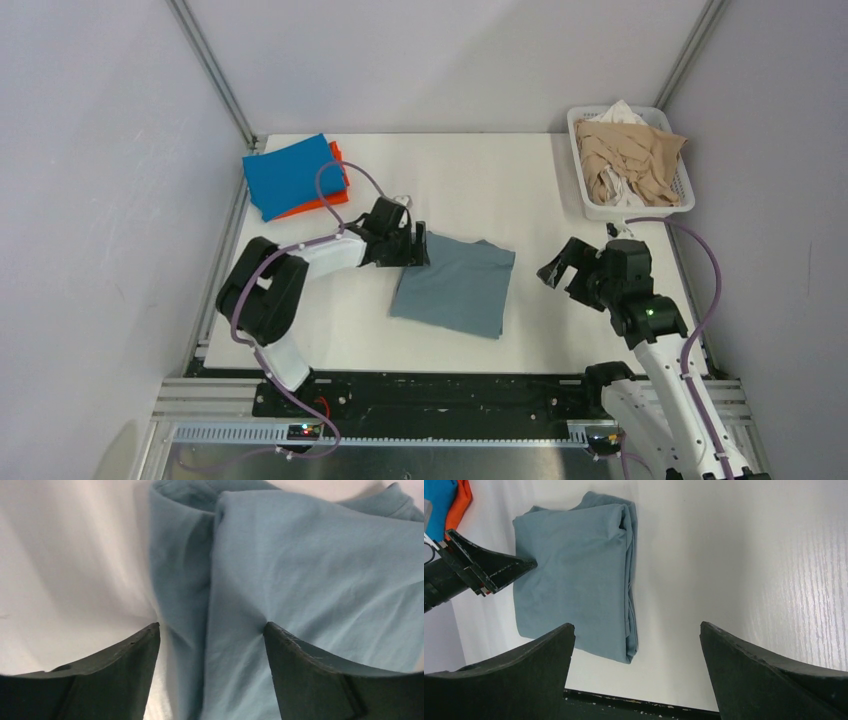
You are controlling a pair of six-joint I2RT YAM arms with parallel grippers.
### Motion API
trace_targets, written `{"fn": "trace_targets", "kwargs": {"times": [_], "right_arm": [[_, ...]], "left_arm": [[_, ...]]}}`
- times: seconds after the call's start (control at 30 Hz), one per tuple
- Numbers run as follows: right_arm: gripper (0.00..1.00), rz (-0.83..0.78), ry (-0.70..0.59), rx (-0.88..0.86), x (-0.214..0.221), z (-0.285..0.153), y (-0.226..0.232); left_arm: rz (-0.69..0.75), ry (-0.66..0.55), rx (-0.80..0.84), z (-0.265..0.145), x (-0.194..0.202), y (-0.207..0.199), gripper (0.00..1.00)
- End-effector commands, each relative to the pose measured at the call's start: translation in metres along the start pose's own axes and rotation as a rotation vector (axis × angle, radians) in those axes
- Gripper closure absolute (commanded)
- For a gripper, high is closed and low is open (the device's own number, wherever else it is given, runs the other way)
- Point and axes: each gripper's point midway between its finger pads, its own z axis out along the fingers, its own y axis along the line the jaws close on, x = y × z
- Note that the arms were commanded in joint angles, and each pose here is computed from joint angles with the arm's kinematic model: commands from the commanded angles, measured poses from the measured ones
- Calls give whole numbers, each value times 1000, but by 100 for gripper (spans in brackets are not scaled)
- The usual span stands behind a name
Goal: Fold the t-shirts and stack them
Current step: Put the neatly folded tshirt into the corner of the board with the left arm
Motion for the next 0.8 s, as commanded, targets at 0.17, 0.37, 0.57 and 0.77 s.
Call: {"fn": "trace_targets", "kwargs": {"times": [0.17, 0.37, 0.57, 0.77], "right_arm": [[0, -50, -10, 24, -7, 5, -7], [1, -61, -1, 32, -6, 7, -9], [1, -74, -8, 8, -6, 11, -8], [1, -86, -5, 15, -4, 15, -11]], "left_arm": [[42, 4, -132, 28, 31, -18, 63], [33, -109, -302, 21, -1, -4, 100], [52, -249, -426, -5, -65, 12, 100], [-18, -380, -548, -26, -138, 48, 100]]}}
